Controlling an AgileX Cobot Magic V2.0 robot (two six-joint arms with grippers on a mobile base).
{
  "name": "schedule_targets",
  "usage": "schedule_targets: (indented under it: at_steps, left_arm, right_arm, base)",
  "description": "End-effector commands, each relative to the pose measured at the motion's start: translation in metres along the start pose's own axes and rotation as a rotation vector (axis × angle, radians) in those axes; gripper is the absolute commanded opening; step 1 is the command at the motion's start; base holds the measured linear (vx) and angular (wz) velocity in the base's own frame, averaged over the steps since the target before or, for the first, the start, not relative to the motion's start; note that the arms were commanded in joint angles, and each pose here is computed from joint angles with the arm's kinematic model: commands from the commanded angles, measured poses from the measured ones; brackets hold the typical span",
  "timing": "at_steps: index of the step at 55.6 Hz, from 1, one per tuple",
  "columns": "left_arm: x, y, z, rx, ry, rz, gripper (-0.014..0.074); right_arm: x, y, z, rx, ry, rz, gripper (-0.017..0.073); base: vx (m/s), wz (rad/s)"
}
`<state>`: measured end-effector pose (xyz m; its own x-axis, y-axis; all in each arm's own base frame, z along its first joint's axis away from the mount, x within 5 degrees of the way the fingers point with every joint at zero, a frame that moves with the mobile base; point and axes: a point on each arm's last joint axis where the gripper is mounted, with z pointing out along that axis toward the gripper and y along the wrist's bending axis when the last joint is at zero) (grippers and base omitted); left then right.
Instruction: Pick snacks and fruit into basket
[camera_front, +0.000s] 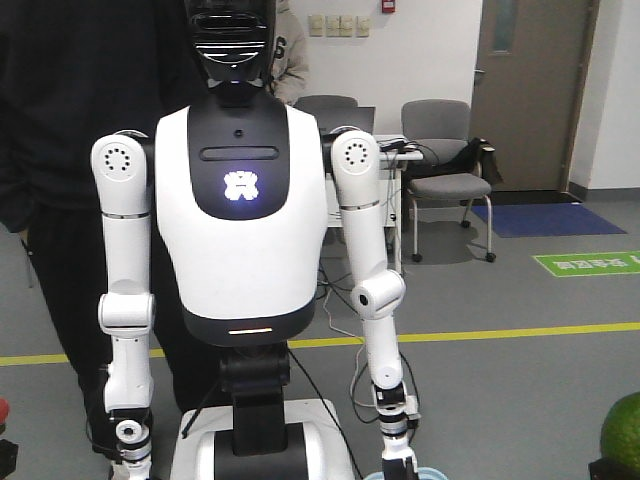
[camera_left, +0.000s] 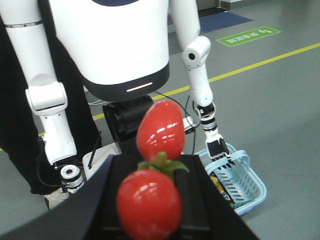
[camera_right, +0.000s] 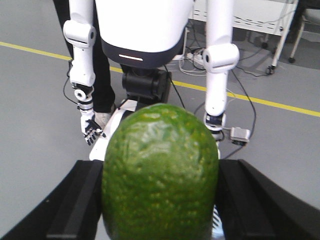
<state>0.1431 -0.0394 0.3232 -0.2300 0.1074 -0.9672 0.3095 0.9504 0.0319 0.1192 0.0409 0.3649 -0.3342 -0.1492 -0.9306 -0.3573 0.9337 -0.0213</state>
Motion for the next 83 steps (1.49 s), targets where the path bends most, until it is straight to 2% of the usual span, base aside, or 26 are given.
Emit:
schedule_targets:
  at_steps: [1,30,83]
  left_arm:
    - [-0.0169,0.0036,-0.0046,-0.036,-0.108,-0.019,-0.0006]
    - [-0.0169,0.0036,-0.0046,-0.036,-0.108,-0.019,-0.0006]
    - [-0.0169,0.0036,-0.0046,-0.036,-0.108,-0.019,-0.0006]
  right_arm:
    - [-0.0159,-0.0017,-0.0059,0.019,-0.117,-0.008,-0.0009]
    - [-0.0159,-0.0017,-0.0059,0.019,-0.117,-0.008,-0.0009]
    - [-0.0159,-0.0017,-0.0059,0.019,-0.118,-0.008,-0.0009]
  base:
    - [0.24,0.34]
    - [0.18,0.22]
    - [0.04,-0.01]
